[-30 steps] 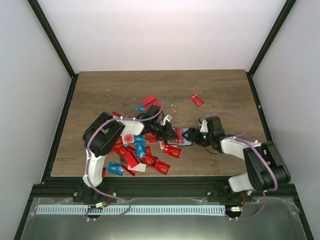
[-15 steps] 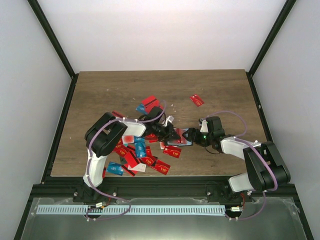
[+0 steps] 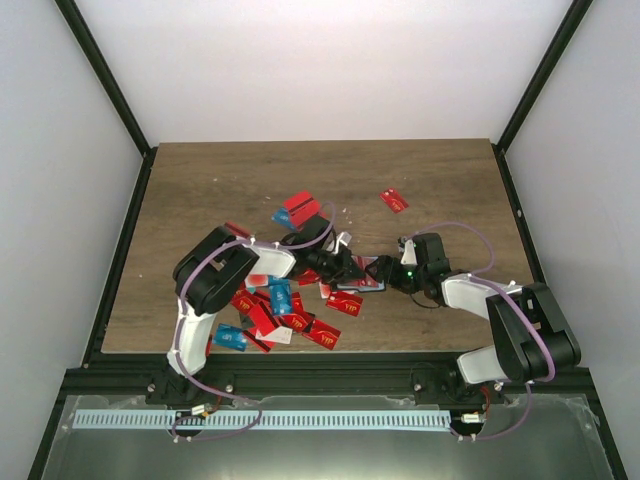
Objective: Put the credit cards into the card holder
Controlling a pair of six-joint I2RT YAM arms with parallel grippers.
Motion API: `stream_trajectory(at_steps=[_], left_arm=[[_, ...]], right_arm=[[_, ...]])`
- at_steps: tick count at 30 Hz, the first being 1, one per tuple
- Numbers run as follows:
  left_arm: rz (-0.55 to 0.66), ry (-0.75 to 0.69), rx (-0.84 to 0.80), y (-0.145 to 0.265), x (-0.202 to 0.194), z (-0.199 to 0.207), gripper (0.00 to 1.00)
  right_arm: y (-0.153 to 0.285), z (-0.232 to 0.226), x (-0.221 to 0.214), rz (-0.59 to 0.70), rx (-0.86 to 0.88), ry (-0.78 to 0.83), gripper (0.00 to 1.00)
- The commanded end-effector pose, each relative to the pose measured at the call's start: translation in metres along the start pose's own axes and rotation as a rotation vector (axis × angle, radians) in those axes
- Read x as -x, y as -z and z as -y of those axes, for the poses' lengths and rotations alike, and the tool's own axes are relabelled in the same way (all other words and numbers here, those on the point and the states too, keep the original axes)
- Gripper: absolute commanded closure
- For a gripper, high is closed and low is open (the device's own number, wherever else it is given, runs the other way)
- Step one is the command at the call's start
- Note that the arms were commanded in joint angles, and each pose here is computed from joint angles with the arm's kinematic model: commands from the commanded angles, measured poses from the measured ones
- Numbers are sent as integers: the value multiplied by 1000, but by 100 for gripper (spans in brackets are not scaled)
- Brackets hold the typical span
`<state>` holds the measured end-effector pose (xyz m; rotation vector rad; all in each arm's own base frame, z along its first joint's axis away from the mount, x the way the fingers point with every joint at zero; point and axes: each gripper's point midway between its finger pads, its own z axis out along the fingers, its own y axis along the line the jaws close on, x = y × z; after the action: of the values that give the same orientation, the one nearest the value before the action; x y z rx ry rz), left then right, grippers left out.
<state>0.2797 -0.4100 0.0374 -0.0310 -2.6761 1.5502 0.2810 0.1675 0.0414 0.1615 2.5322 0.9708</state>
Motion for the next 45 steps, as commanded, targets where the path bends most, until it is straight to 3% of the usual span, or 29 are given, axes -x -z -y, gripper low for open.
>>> stream_trajectory(at_steps=[1, 5, 16, 27, 33, 35, 42, 45], left_arm=[[-2, 17, 29, -16, -6, -10, 96], [2, 13, 39, -20, -10, -10, 94], [-3, -56, 105, -5, -20, -4, 75], [-37, -177, 162, 21, -34, 12, 44], [-19, -269, 223, 38, -34, 13, 37], [11, -318, 271, 46, -29, 13, 43], [81, -438, 356, 53, -7, 16, 86], [68, -445, 360, 44, -3, 13, 96]], right_arm=[[-3, 18, -34, -114, -42, -79, 21], [-2, 15, -33, -114, -29, -79, 21], [6, 6, -18, -79, -47, -52, 21], [14, 1, 6, -22, -97, -22, 20], [24, -9, 18, 9, -103, 17, 20], [28, -13, 18, 18, -87, 32, 20], [31, -34, 2, -9, 66, 61, 20], [29, -37, -3, -26, 104, 57, 21]])
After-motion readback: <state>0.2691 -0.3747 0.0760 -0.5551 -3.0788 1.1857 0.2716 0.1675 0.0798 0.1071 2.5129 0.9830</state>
